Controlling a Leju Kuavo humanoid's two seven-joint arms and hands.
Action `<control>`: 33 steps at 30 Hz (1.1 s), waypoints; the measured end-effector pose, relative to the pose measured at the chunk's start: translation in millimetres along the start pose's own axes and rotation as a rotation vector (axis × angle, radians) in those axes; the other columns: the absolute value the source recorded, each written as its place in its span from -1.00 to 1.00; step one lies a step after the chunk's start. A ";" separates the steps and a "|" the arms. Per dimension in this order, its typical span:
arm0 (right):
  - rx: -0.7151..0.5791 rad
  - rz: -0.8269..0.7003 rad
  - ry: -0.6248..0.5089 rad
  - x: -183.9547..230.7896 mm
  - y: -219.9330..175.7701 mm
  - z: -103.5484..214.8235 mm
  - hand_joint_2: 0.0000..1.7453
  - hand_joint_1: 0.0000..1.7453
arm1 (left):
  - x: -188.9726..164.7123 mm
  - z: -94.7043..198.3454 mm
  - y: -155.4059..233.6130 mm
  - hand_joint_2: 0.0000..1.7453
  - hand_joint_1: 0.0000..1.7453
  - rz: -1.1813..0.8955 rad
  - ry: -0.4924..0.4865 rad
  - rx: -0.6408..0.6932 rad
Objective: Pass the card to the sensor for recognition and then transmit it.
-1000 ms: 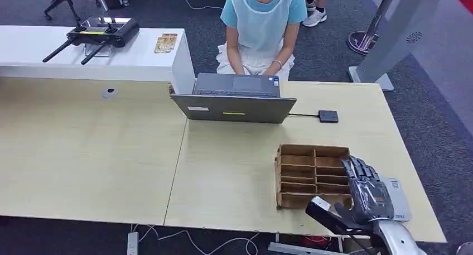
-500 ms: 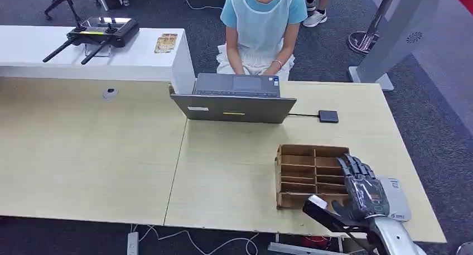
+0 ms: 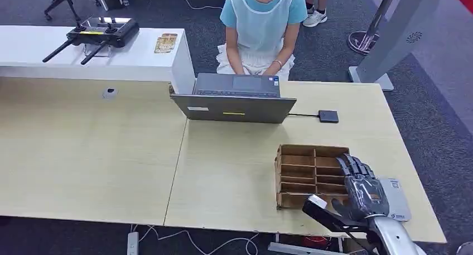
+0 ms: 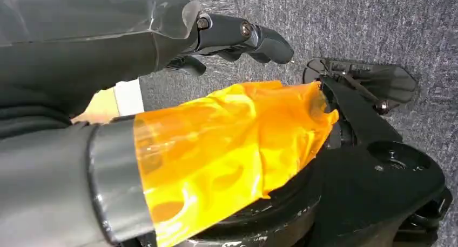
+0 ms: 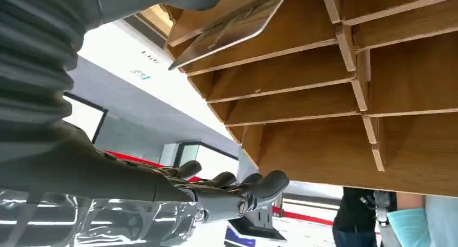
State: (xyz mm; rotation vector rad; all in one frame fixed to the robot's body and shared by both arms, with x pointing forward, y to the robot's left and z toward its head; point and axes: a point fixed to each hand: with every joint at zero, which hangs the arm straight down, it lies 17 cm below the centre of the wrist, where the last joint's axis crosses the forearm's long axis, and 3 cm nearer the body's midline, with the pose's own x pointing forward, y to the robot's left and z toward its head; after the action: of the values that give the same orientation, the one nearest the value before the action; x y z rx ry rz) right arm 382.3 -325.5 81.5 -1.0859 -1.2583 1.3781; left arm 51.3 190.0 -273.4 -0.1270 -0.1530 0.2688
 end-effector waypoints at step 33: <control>-0.037 -0.042 0.038 -1.7 -8.4 25.1 1.00 -0.42 | -0.8 -0.2 2.9 -1.00 -1.00 0.020 0.001 0.013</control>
State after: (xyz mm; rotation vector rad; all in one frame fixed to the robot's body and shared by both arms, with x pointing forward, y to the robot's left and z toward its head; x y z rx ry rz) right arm 358.5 -330.9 91.9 -1.0995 -1.2764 1.3022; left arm 49.9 192.5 -274.2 -0.1160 -0.1487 0.2896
